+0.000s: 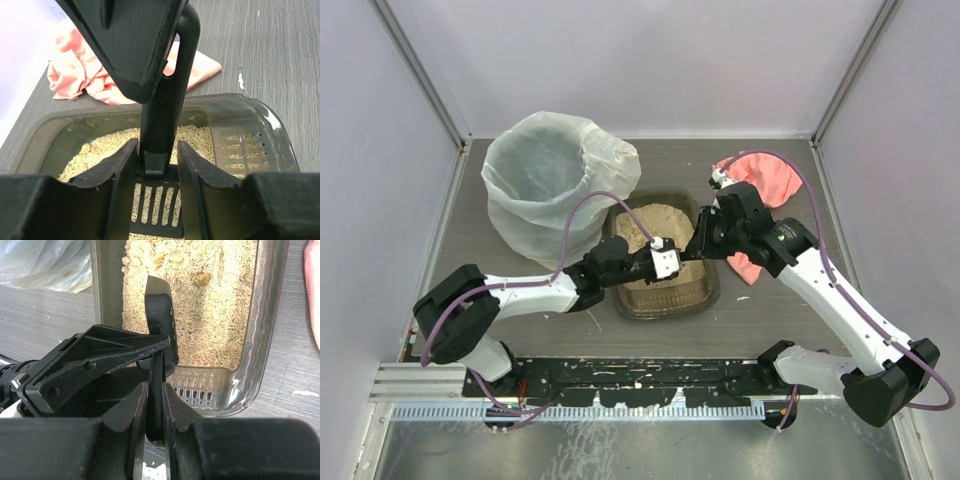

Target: Clean the litter box

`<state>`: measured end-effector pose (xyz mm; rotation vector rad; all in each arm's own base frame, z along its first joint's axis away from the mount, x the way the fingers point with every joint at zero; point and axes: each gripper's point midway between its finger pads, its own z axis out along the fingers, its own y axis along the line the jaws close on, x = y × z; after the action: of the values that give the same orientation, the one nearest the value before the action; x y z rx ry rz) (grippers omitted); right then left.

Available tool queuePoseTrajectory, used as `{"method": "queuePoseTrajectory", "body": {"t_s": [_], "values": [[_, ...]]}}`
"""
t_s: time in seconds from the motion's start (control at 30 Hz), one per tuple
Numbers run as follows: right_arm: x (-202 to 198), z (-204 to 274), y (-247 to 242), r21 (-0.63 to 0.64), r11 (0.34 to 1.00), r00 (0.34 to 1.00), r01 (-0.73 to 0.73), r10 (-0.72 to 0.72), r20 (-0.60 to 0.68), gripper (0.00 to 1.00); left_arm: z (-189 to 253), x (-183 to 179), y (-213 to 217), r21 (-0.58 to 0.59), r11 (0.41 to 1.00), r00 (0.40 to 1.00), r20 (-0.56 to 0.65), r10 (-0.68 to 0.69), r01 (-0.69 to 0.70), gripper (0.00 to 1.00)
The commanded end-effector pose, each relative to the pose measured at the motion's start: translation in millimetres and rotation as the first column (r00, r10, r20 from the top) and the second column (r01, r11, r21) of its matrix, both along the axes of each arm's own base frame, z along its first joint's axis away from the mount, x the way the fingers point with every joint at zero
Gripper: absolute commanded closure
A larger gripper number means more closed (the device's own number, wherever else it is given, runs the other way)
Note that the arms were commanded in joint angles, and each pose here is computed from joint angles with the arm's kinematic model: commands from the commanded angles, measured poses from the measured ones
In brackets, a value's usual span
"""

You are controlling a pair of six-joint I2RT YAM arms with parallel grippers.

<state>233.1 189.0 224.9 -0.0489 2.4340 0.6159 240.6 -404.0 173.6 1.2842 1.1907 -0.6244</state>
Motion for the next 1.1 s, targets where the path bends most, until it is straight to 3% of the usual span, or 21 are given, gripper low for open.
{"method": "queuePoseTrajectory", "body": {"t_s": [0.0, 0.1, 0.17, 0.37, 0.5, 0.83, 1.07], "values": [[8.9, 31.9, 5.0, 0.050, 0.999, 0.996, -0.011, 0.007, 0.092, 0.97, 6.5, 1.3, -2.8, -0.022, 1.000, 0.999, 0.040, 0.002, -0.001, 0.66], [9.3, 28.9, 4.2, 0.043, 0.999, 0.996, -0.007, 0.004, 0.087, 0.93, 9.6, 2.7, -5.5, -0.032, 0.999, 0.999, 0.033, 0.002, -0.001, 0.85], [11.0, 27.2, 3.0, 0.038, 0.999, 0.996, -0.001, -0.002, 0.094, 0.86, 13.4, 4.0, -7.1, -0.042, 0.999, 1.000, 0.024, 0.008, -0.007, 0.98], [27.8, 37.3, -4.2, 0.029, 0.999, 0.978, 0.045, -0.050, 0.203, 0.51, 24.5, 6.5, -9.0, -0.068, 0.997, 1.000, -0.008, 0.026, -0.027, 1.00], [36.4, 46.0, -12.4, 0.050, 0.994, 0.950, 0.093, -0.104, 0.294, 0.40, 27.9, 12.2, -8.0, -0.096, 0.991, 0.991, -0.105, 0.087, -0.097, 1.00], [40.2, 46.5, -10.5, 0.114, 0.991, 0.904, 0.066, -0.108, 0.413, 0.39, 42.6, 15.6, -10.4, -0.138, 0.973, 0.951, -0.277, 0.140, -0.184, 1.00], [41.9, 39.1, -1.4, 0.147, 0.989, 0.892, 0.022, -0.086, 0.444, 0.51, 43.1, 17.0, -11.1, -0.128, 0.972, 0.941, -0.303, 0.151, -0.197, 1.00]]}}
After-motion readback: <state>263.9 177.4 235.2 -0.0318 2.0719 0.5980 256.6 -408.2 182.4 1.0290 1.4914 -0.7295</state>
